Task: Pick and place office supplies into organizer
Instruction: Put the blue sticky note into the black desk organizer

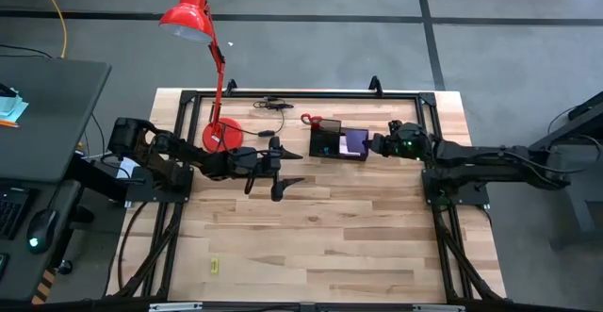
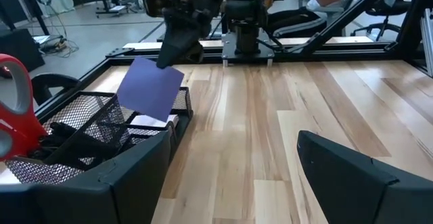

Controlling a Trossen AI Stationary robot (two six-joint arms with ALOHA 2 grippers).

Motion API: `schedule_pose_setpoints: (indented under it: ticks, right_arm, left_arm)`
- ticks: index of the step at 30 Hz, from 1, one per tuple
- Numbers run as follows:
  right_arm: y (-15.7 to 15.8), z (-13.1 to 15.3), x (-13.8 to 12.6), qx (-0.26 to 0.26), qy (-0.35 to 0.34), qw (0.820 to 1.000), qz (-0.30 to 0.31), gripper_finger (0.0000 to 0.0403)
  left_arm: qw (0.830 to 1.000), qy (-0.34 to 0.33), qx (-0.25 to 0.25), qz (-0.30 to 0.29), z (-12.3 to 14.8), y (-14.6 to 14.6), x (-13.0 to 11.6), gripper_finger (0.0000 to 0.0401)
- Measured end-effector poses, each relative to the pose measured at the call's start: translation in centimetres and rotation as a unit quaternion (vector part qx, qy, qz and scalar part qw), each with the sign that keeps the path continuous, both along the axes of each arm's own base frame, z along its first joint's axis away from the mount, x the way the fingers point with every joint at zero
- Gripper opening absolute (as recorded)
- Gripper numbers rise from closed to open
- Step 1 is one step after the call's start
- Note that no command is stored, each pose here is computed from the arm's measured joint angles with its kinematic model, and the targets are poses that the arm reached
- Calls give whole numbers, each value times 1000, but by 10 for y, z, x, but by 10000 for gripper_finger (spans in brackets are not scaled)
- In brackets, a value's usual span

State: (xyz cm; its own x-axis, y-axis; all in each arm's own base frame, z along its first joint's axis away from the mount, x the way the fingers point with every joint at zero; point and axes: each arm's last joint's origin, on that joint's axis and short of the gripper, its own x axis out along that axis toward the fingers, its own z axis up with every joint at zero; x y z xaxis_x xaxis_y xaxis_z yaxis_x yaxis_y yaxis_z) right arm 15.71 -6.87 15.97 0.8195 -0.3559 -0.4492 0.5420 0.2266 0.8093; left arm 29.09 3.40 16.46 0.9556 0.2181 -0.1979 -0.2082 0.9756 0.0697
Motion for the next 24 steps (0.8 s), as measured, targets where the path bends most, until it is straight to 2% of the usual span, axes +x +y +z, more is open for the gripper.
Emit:
schedule_pose_setpoints:
  ticks: [6, 11, 15, 18, 24]
  right_arm:
    - [-5, -7, 11, 18, -15, 1000, -8, 0]
    - [-10, -14, 18, 40, 20, 999, -20, 0]
    - [-17, -13, 29, 20, 42, 999, -8, 4]
    - [-24, -11, 38, 4, 61, 998, 6, 22]
    - [-28, -15, 42, 39, 141, 989, 18, 99]
  left_arm:
    - [1000, 10, 2, -1, -2, 0, 0, 308]
    - [1000, 17, 2, -1, -3, 0, -1, 312]
    - [1000, 24, 1, -1, -4, 0, -1, 310]
    - [1000, 27, 1, -1, -5, 0, -1, 308]
    - [1000, 28, -7, 1, -6, 0, -1, 312]
